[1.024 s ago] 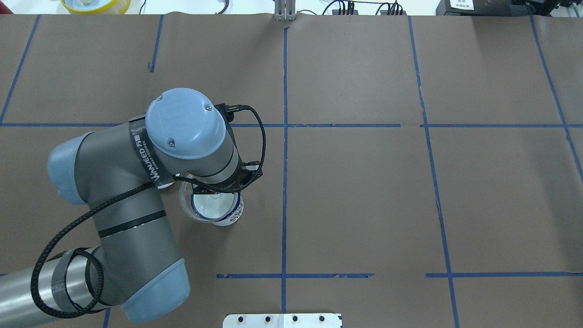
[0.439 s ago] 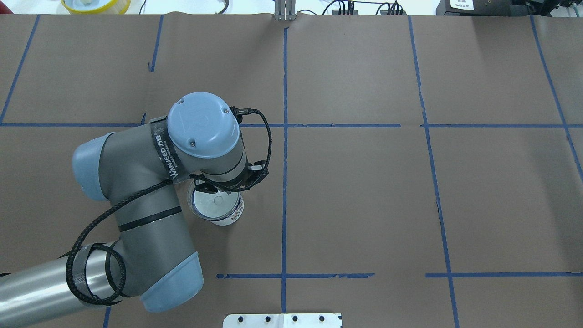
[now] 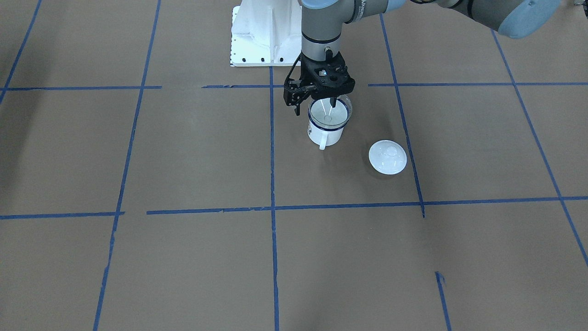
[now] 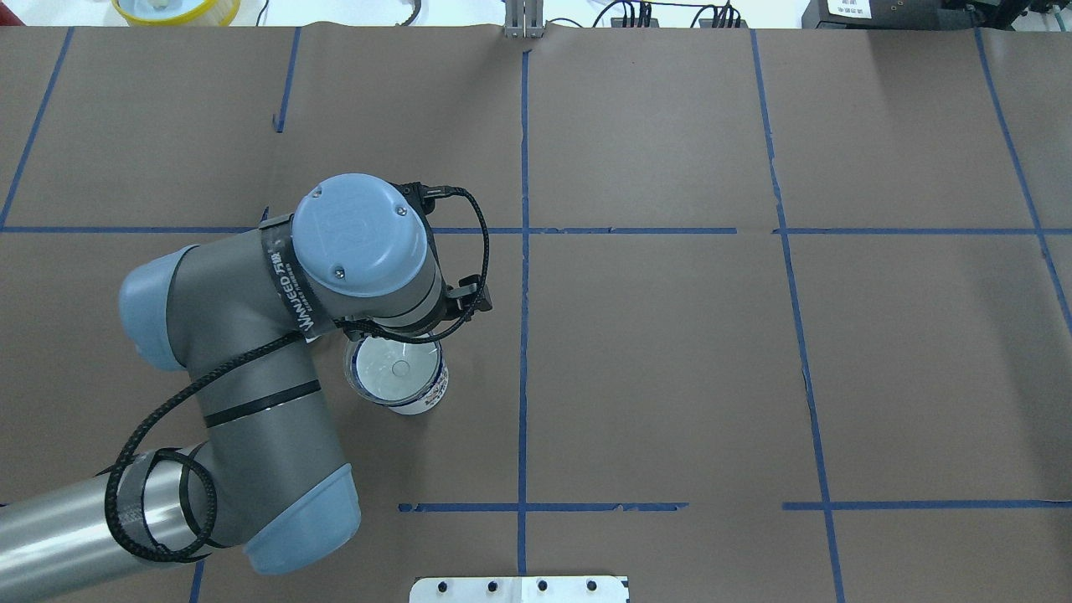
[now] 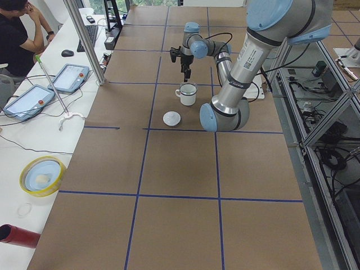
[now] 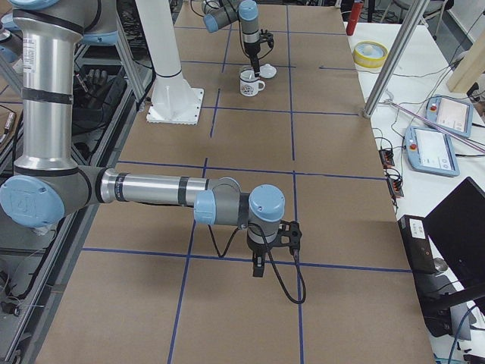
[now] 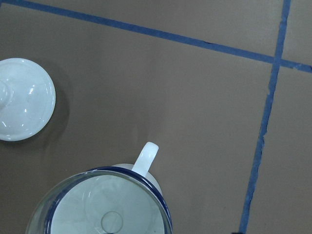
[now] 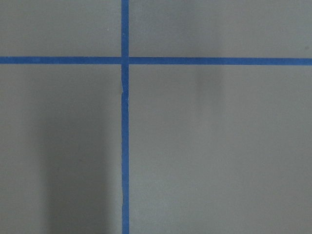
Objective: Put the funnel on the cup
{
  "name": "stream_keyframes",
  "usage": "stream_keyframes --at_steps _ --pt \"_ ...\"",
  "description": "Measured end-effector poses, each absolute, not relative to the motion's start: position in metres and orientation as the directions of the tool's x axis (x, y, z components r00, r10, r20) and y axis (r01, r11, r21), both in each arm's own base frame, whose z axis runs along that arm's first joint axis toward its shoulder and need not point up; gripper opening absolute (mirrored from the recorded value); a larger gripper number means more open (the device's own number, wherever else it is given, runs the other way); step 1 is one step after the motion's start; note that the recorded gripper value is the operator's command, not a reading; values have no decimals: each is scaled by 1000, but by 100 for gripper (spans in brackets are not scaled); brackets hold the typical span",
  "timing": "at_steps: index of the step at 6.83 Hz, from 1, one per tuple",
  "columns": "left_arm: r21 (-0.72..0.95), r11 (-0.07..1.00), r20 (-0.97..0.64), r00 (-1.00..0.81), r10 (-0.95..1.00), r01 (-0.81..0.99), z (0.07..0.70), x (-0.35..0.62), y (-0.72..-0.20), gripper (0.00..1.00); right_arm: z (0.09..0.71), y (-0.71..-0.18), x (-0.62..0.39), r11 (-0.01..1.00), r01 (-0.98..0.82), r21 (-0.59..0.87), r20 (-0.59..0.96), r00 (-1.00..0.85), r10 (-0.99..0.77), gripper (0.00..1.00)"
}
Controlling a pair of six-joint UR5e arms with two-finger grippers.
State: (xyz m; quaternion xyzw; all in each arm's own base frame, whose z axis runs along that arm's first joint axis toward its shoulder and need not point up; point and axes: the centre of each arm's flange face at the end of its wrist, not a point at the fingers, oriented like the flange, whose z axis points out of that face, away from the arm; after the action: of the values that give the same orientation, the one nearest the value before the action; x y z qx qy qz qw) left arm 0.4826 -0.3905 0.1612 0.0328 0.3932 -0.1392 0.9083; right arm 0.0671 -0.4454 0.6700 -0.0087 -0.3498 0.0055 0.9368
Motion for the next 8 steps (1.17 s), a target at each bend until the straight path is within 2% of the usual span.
stream_keyframes --at_steps 1,4,6,8 --pt "-20 956 -754 623 -207 294 170 466 -399 100 670 -445 67 1000 -4 -20 655 755 16 100" --pt "159 955 -759 650 -44 250 209 376 -473 100 670 -445 67 1000 -4 -20 655 755 16 100" --pt "235 961 -708 703 68 143 269 272 -524 100 670 -445 67 1000 -4 -20 655 755 16 100" --pt "277 961 -653 735 183 7 360 155 -556 100 670 -445 67 1000 -4 -20 655 755 16 100"
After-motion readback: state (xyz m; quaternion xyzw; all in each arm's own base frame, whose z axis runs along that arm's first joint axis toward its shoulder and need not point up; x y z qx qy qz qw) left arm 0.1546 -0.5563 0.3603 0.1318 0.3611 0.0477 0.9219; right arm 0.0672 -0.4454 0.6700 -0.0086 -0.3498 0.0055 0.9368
